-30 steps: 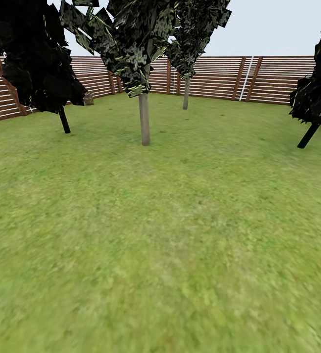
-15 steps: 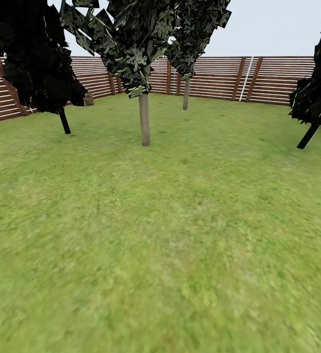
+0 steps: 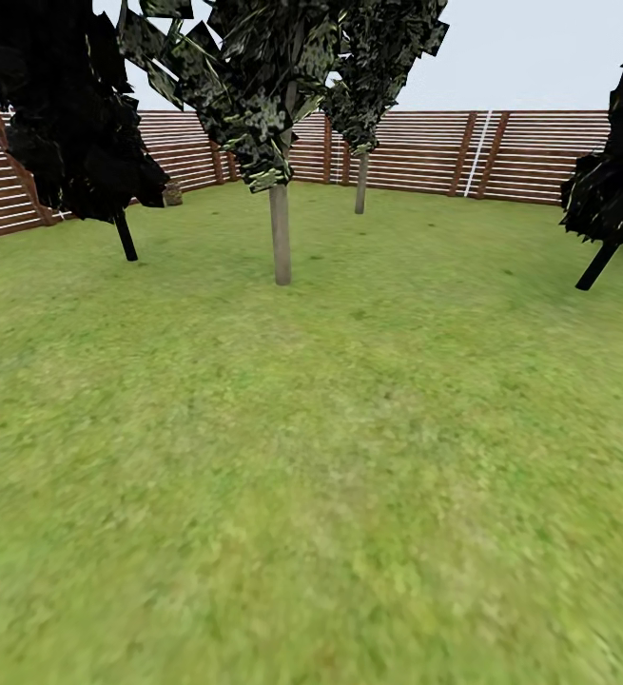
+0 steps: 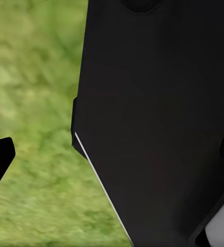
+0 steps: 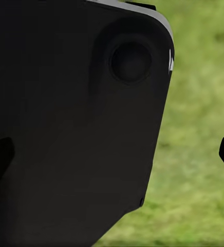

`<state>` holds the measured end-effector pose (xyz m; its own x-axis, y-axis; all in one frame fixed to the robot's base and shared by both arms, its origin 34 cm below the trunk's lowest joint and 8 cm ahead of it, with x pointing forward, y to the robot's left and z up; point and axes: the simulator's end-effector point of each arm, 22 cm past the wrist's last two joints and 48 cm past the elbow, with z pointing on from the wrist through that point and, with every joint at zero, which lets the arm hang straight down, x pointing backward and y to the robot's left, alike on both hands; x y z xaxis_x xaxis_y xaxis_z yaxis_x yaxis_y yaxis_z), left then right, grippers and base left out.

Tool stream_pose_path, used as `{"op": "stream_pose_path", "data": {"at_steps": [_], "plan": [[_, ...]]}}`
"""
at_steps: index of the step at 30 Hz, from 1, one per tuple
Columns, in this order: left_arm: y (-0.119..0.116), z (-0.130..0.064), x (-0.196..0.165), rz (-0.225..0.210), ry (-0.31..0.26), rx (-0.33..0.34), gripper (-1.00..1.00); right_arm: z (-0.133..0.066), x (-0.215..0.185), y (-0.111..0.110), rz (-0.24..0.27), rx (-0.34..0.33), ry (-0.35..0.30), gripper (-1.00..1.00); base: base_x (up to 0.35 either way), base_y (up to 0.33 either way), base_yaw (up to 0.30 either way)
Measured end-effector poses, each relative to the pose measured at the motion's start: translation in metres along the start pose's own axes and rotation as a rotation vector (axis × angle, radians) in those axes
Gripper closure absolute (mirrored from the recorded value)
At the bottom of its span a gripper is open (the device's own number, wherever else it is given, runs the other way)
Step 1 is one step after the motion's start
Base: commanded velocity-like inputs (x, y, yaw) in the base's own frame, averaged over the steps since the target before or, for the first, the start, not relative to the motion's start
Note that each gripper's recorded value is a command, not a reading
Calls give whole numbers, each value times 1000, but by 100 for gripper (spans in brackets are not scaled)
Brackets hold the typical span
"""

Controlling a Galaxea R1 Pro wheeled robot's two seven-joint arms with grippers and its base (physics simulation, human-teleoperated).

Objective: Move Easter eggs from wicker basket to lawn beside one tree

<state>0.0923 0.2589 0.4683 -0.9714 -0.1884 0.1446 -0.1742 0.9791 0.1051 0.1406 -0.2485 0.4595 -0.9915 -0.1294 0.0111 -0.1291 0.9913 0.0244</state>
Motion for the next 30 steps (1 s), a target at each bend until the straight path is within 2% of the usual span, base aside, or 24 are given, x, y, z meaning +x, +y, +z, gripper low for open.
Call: {"op": "stream_pose_path", "data": {"at_steps": [8,30], "plan": [[0,0,-3,-1,-7,1,-100,0,-11,1,-1,-1,-46,-100,0,0,0],[-3,-1,-14,-3,-37,9,-100,-1,-23,3,2,-1,-80,-100,0,0,22]]}}
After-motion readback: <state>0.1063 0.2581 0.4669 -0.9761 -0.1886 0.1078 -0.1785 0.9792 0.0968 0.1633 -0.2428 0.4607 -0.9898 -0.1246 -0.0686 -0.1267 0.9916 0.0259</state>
